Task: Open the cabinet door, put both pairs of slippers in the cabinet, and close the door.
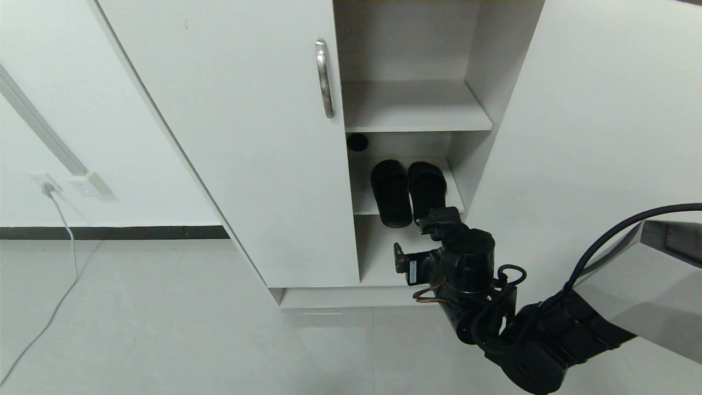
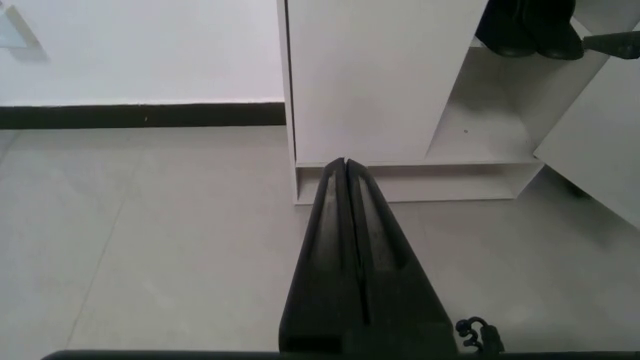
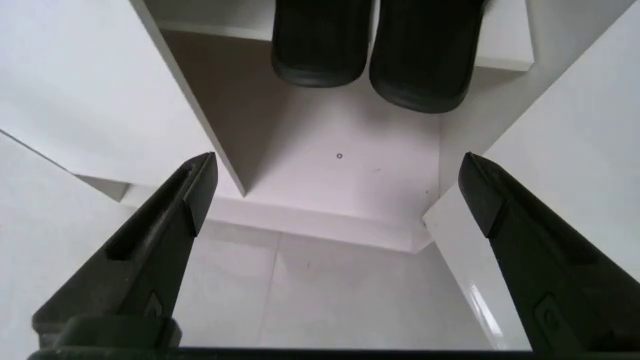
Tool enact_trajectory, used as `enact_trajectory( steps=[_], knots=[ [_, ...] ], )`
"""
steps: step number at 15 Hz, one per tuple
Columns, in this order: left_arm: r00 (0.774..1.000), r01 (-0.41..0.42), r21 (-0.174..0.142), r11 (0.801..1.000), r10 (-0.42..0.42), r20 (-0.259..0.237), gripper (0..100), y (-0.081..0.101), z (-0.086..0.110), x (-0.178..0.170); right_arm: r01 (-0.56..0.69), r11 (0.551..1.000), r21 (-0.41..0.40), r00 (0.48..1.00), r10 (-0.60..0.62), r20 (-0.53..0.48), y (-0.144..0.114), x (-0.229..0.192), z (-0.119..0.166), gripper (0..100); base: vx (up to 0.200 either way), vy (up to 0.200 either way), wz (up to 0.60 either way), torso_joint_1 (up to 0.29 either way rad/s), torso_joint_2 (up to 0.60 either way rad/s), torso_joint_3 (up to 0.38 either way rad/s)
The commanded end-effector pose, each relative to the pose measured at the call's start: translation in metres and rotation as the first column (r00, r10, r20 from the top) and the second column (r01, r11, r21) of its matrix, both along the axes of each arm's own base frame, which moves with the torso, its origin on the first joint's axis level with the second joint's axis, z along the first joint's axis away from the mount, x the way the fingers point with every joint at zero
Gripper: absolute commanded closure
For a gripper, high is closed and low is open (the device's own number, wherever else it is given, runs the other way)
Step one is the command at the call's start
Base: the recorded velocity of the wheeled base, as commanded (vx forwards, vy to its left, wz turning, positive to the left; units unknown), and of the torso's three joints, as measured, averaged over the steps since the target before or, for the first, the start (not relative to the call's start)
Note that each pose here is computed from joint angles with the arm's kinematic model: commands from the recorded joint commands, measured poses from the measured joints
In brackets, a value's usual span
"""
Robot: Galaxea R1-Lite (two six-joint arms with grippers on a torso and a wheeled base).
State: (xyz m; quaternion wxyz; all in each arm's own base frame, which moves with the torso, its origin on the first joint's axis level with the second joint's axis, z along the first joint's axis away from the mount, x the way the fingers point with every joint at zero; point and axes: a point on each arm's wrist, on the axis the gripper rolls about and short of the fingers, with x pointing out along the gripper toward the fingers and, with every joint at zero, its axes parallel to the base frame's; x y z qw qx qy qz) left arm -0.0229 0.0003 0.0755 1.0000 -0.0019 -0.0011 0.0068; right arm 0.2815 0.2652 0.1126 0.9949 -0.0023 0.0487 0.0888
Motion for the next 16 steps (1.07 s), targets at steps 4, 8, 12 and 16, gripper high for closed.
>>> enact_trajectory(
  steps=[4,8,12,16],
  knots=[
    [1.0,0.003,-0.001,1.0,-0.003,-0.002,100,-0.0001,-0.0001,0.0001,-0.003,1.0,-0.003,1.0,0.003,0.001,-0.0005,-0.0019,0.0012,0,0.0,0.0,0.0,0.006,0.0,0.154],
    [1.0,0.003,0.004,1.0,-0.003,-0.001,100,-0.0001,0.0001,0.0001,-0.002,1.0,0.0,1.0,0.002,0.008,-0.0001,0.0001,0.0031,0,0.0,0.0,0.0,0.001,0.01,0.11],
    [1.0,0.003,0.001,1.0,-0.003,-0.001,100,-0.0001,0.0001,0.0001,-0.002,1.0,-0.008,1.0,0.002,0.001,-0.0001,0.0001,-0.0003,0,0.0,0.0,0.0,0.0,0.0,0.0],
    [1.0,0.001,-0.001,1.0,-0.001,-0.001,100,0.0,0.0001,0.0001,0.005,1.0,-0.004,1.0,-0.005,0.002,-0.0029,0.0015,0.0009,0,0.0,0.0,0.0,0.0,0.0,0.0]
  ],
)
